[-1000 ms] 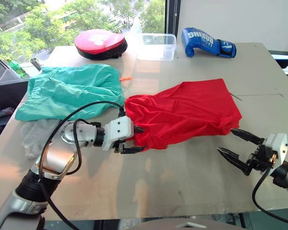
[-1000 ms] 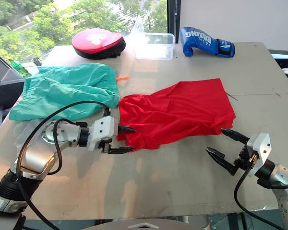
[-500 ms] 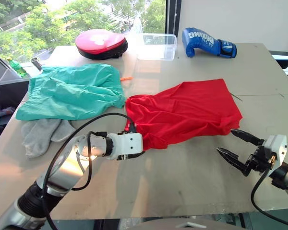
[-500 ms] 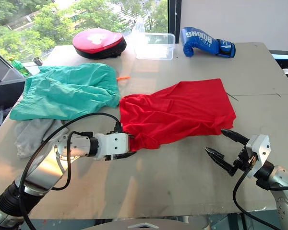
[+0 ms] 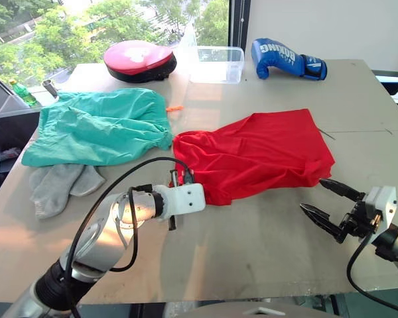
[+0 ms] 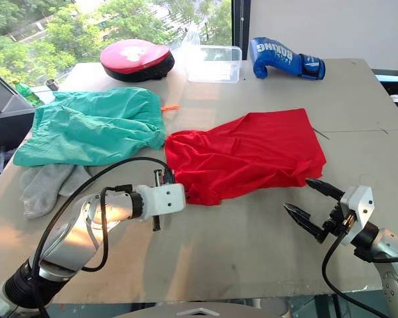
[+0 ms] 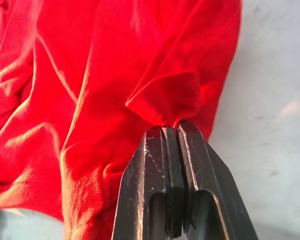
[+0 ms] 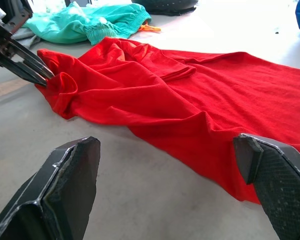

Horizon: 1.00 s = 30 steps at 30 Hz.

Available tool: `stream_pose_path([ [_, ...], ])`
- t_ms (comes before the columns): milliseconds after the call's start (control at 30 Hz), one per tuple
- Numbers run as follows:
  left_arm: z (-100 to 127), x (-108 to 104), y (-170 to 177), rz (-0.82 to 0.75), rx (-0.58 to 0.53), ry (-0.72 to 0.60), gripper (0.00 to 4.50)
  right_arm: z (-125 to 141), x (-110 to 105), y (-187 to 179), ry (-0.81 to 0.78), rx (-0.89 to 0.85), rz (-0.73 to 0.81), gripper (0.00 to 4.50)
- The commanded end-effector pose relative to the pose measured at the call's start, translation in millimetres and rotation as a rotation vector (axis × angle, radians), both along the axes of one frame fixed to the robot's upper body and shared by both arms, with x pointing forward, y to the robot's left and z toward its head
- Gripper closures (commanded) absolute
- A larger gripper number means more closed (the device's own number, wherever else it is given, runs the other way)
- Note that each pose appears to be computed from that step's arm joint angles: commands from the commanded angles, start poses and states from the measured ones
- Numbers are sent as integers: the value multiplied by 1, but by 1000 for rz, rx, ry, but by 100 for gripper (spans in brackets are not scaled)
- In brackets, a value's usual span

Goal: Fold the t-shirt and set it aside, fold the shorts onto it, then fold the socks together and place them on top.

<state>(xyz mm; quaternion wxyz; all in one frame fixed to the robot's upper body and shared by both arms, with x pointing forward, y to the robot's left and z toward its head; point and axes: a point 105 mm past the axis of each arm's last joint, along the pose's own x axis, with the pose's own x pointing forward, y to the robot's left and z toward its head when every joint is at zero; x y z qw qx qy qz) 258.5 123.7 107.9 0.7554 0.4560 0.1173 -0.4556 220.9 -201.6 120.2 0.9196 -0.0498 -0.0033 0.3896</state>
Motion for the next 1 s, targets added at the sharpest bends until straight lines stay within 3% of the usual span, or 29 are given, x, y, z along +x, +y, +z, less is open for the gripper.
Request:
stream_pose_path([
  [33,27,1,6,-40,-129,13,442,3,1,-1,-6,-19,3,0],
  [333,46,-1,24,-149,-253,76,442,-19,26,-15,48,-333,-44,0],
  [500,41,-9,29,-151,-244,90,442,4,45,-34,23,-394,-67,0],
  [700,40,-10,30,-152,-241,93,442,11,47,-37,34,-384,-59,0],
  [833,34,-14,23,-162,-230,81,442,22,68,-53,75,-706,132,0],
  [1000,34,-15,20,-157,-231,73,442,29,88,-61,34,-826,165,0],
])
